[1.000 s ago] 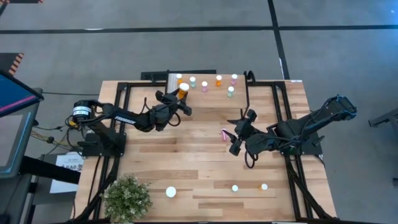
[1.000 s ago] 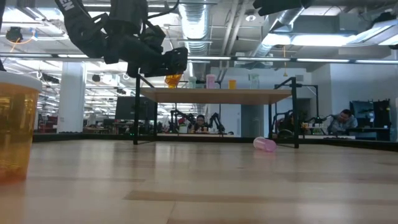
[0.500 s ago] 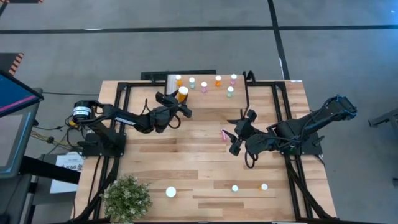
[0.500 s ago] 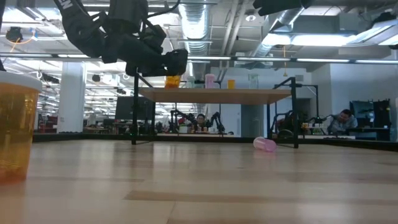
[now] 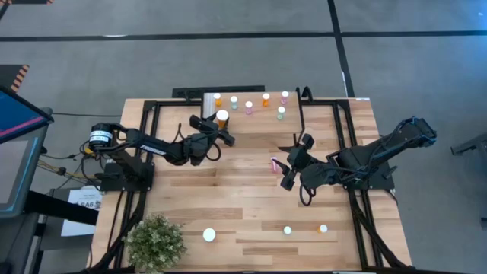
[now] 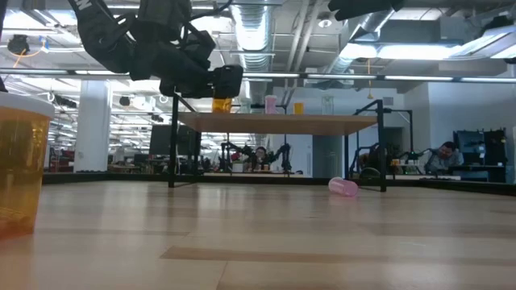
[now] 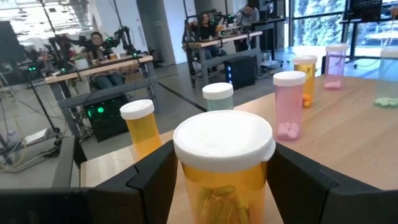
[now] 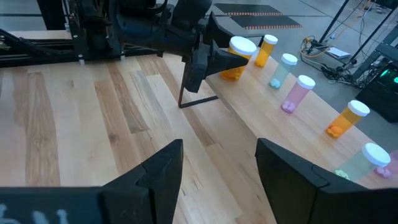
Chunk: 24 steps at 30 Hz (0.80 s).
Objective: Pick and place medicine bottles onto shelf by color
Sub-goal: Adjust the big orange pill bottle on the shelf
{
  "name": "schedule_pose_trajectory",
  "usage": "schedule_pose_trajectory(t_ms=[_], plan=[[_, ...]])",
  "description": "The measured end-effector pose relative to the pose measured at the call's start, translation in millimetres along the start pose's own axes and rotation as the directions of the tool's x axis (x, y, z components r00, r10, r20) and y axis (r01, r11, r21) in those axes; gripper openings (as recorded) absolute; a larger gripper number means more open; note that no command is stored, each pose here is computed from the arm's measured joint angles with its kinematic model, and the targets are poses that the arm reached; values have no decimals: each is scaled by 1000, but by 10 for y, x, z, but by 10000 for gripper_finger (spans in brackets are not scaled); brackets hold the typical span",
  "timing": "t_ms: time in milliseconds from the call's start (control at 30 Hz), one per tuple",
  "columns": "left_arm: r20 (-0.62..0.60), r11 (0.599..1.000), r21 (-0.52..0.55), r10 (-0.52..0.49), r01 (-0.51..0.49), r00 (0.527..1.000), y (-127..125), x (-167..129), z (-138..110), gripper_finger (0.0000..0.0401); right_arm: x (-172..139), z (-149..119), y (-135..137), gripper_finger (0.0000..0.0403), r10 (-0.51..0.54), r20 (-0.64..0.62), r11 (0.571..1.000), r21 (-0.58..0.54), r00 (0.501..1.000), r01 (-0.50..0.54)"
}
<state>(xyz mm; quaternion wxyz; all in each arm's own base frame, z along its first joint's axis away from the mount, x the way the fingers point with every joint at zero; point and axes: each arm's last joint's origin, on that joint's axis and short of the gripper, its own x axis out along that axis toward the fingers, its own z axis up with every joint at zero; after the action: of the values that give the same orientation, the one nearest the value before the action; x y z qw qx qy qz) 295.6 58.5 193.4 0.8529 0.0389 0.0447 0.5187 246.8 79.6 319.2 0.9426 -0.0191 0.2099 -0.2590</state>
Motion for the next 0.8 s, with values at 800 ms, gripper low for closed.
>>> schedule_pose_trajectory(t_ms=[800], plan=[[30, 998, 48, -34, 33, 999, -5, 3, 44, 232, -4, -2, 3, 224, 3, -1, 1000, 6, 1000, -3]])
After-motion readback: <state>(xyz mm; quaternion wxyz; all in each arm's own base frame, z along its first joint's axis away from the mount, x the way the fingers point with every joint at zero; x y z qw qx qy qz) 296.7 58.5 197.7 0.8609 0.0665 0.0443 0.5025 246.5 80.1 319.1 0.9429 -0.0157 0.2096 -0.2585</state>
